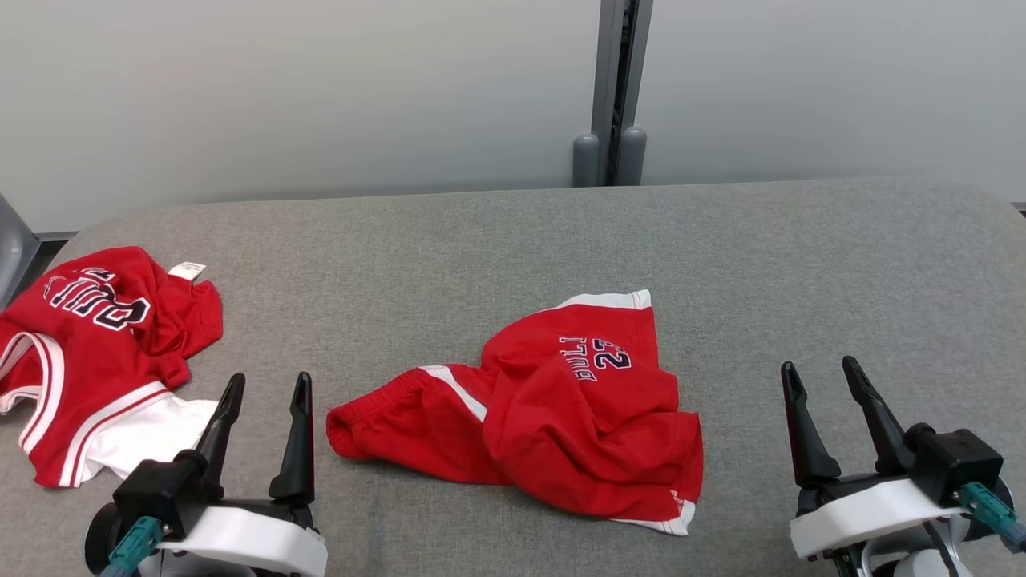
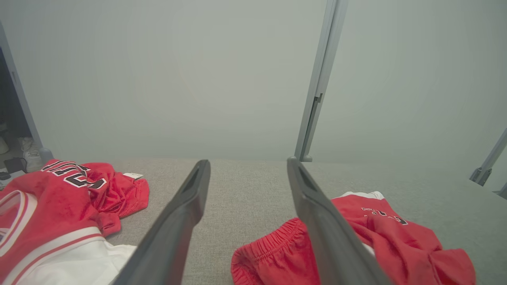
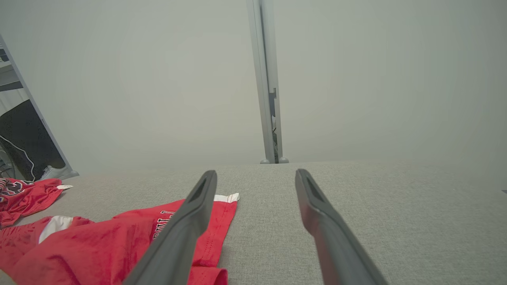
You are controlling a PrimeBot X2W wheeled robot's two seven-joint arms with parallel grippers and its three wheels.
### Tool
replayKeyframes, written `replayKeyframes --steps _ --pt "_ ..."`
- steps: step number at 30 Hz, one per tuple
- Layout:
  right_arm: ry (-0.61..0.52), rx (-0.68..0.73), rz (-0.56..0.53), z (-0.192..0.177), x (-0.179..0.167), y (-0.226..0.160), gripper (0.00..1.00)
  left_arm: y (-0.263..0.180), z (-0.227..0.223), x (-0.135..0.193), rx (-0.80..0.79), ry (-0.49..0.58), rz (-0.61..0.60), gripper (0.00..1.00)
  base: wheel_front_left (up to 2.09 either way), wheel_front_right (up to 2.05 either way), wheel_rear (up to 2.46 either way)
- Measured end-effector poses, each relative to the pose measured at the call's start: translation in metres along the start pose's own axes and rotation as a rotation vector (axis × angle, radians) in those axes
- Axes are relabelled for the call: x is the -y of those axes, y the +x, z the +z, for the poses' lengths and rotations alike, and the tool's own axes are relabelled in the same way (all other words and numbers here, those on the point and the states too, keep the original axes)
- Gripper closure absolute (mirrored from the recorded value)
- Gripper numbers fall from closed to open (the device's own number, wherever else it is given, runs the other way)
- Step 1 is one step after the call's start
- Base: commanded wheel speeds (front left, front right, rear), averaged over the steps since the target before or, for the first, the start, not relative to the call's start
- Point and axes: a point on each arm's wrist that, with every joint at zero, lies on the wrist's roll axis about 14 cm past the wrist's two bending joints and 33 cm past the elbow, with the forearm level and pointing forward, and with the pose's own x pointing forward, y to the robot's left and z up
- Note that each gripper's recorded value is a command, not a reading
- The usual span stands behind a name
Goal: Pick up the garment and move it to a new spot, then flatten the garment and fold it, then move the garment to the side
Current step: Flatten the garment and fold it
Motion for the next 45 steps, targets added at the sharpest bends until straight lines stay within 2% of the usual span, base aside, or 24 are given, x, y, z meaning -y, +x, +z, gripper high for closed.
replayKeyframes --steps 21,32,39,45 --pt "-0.005 0.000 0.010 0.001 -0.002 0.000 0.00 0.003 -0.003 0.000 0.021 -0.011 0.001 0.00 0.00 0.00 0.00" --pt "0.040 -0.111 0.295 -0.028 -0.077 -0.008 0.00 -0.001 -0.011 -0.004 0.004 -0.026 0.013 0.00 0.00 0.00 0.00" --pt "-0.016 -0.304 0.422 -0.069 -0.100 -0.014 0.00 -0.008 -0.011 -0.015 0.005 -0.029 0.050 0.00 0.00 0.00 0.00" --pt "-0.048 -0.420 0.465 -0.092 -0.107 -0.009 0.00 -0.015 -0.012 -0.023 0.006 -0.041 0.085 0.00 0.00 0.00 0.00"
